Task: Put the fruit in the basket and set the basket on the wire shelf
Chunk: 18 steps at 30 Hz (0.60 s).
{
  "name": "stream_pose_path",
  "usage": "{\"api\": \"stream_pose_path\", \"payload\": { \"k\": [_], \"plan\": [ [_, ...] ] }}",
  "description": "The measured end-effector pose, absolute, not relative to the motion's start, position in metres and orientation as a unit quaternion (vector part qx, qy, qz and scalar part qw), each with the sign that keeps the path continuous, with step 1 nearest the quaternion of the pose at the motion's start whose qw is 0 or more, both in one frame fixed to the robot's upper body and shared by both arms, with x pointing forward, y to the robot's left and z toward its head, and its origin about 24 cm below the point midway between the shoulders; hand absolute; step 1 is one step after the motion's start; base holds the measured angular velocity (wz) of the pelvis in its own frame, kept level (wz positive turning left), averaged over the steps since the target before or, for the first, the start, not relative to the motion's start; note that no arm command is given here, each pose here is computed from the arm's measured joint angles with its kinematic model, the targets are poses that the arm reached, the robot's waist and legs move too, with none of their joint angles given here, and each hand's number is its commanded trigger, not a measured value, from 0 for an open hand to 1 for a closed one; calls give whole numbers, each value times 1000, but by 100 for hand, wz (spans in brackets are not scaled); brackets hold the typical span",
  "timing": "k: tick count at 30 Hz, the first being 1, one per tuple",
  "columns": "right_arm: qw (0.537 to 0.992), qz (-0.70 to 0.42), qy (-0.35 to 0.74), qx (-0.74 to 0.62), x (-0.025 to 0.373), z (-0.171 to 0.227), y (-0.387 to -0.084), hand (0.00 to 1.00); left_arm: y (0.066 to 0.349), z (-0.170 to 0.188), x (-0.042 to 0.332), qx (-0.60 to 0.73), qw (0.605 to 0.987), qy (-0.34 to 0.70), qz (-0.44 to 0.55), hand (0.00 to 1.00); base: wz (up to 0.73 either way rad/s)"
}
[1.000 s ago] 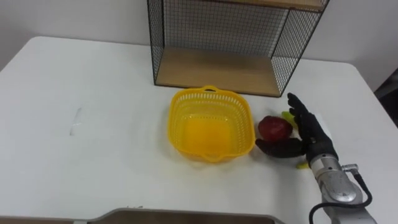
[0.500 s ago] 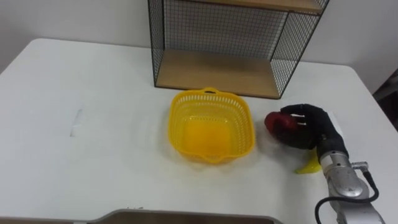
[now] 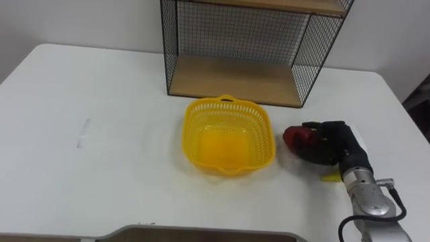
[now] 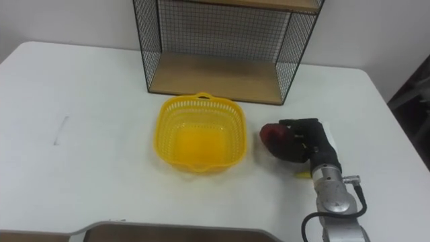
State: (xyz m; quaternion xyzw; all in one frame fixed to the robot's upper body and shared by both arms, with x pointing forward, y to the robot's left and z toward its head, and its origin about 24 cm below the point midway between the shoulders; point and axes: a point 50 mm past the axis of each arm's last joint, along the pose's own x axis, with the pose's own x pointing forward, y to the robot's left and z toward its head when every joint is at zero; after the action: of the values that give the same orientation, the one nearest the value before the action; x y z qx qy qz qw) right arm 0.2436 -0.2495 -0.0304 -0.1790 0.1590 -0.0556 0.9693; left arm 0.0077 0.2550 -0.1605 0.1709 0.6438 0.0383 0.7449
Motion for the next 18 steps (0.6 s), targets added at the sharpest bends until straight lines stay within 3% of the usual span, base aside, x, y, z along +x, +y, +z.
{"api": "stream_pose_path", "payload": {
  "k": [14,18],
  "plan": [
    [975,-92,152,-133,247,-24,-245,100,252,-162,7,162,743,648,29,0,0],
    [980,-104,103,-137,256,0,-242,100,249,-163,6,158,742,651,28,0,-1]
  ]
}}
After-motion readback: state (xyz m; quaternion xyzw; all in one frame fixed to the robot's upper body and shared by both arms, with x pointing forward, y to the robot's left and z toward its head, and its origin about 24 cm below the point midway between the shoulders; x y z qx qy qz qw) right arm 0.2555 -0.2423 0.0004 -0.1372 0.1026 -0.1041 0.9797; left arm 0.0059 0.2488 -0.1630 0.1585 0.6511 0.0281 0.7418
